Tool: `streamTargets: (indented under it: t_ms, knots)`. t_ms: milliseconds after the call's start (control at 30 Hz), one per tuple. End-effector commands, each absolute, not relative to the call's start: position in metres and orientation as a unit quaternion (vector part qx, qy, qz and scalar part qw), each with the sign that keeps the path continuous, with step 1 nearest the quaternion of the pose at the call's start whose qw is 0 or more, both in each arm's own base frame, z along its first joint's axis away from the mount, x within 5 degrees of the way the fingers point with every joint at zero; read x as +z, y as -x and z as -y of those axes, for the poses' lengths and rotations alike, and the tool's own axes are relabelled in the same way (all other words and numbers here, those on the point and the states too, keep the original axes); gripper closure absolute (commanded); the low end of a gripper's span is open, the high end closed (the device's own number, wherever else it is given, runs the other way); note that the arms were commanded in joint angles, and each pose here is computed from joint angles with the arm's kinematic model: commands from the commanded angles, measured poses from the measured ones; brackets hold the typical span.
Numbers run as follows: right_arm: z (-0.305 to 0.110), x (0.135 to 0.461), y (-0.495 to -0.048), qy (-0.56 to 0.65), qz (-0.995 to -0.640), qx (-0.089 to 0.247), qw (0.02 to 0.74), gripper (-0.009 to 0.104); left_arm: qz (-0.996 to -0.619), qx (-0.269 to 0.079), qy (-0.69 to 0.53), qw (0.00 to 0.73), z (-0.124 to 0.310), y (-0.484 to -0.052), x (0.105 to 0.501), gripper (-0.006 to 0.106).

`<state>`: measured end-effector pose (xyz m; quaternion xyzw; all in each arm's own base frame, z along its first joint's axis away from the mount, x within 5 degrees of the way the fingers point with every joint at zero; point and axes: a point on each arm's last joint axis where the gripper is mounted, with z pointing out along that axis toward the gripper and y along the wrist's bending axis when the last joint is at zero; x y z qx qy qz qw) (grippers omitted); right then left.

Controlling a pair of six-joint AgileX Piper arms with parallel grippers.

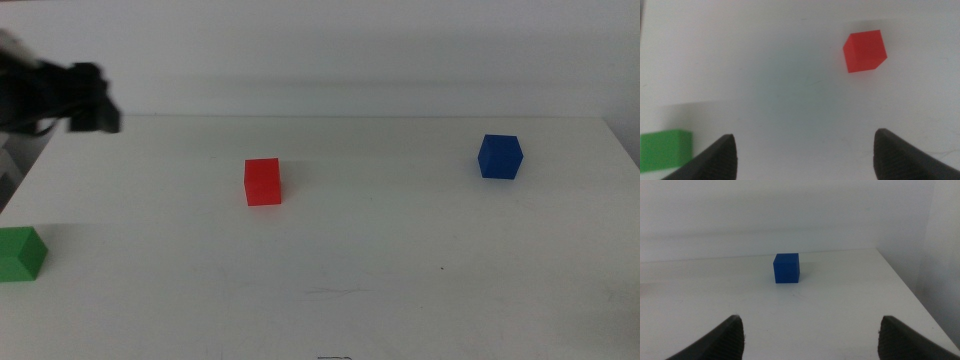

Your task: Stack red cubes first, then green, then blue cubes in a specific spot.

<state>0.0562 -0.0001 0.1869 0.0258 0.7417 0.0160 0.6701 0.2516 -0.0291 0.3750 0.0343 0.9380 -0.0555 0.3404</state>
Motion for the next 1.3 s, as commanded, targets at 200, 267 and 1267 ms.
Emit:
streamTargets:
  t_ms: [200,267,1267]
  knots:
    - [0.001,0.203,-0.054,-0.021,-0.701,0.009,0.713,0.001,-0.935,-0.070,-0.046,0.345,0.083,-0.325,0.381,0.008]
    - [0.001,0.203,-0.054,-0.021,-0.701,0.009,0.713,0.001,-0.940,-0.072,-0.043,0.332,0.093,-0.338,0.376,0.008]
    - [0.001,0.203,-0.054,-0.021,-0.701,0.009,0.713,0.001,-0.961,-0.106,0.049,0.250,0.173,-0.448,0.241,0.008]
